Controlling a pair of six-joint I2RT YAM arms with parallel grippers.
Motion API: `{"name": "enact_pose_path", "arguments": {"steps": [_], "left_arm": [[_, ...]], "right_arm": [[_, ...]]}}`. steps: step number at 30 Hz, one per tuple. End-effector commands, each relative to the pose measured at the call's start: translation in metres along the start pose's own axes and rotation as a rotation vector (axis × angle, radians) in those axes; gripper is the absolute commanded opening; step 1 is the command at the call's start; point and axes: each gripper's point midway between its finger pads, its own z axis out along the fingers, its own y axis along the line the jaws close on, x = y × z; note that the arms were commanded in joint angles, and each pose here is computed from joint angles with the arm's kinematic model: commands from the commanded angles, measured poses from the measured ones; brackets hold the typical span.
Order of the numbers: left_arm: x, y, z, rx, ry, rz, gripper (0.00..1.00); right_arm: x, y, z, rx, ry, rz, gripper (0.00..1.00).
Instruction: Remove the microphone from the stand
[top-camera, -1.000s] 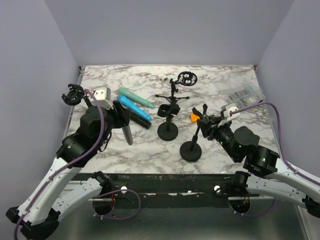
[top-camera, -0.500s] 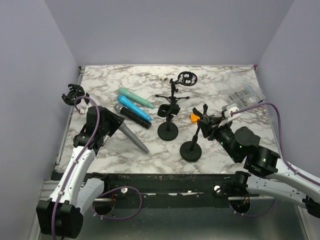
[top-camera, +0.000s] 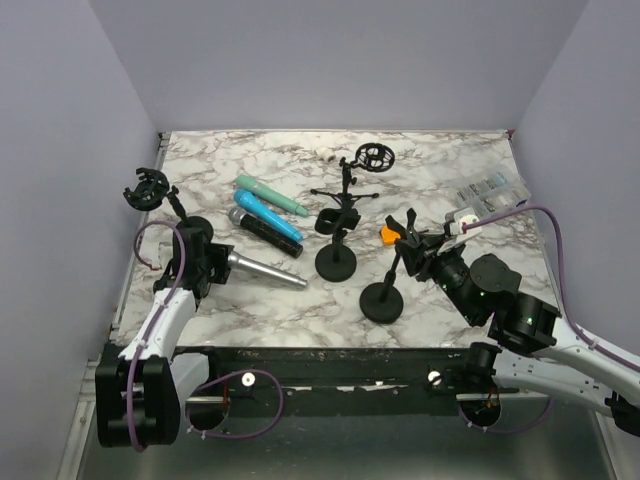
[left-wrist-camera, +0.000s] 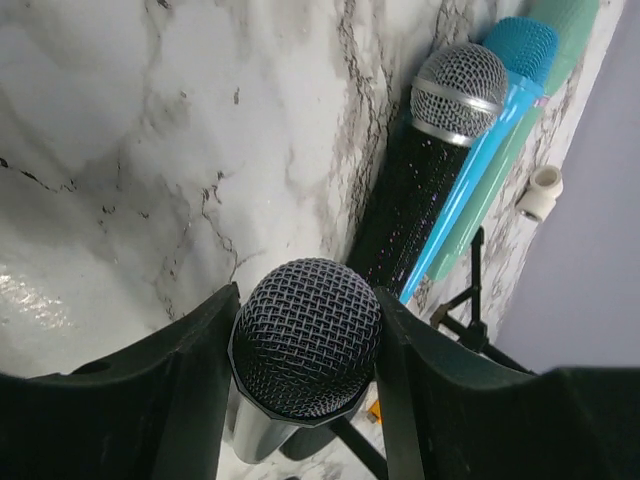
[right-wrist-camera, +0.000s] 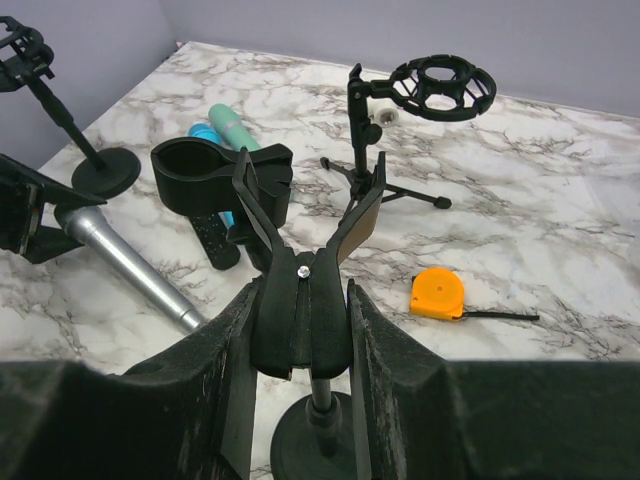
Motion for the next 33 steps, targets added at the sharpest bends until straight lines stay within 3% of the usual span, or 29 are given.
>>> {"name": "enact_pose_path", "arguments": {"steps": [1,8,22,33], "left_arm": [[-0.005,-0.006,0.02,0.027,0.003,-0.128,0.12],[-0.009,-0.001,0.035,-0.001,-0.006,-0.131,0.31],[-0.001,-0.012,0.042,0.023,0.083,-0.127,0.91],[0.003,-0.03,0.004,0.111,0.097,-0.059,0.97]], "right_arm": [[0.022,-0.003,0.0,0.01,0.058,-0.029,0.01],[0.022,-0.003,-0.001,0.009,0.059,-0.028,0.01],[0.024,-0.004,0.0,0.018,0.063,-0.033,0.01],[0.011,-0.017,0.013,0.131,0.003,-0.065,0.01]]}}
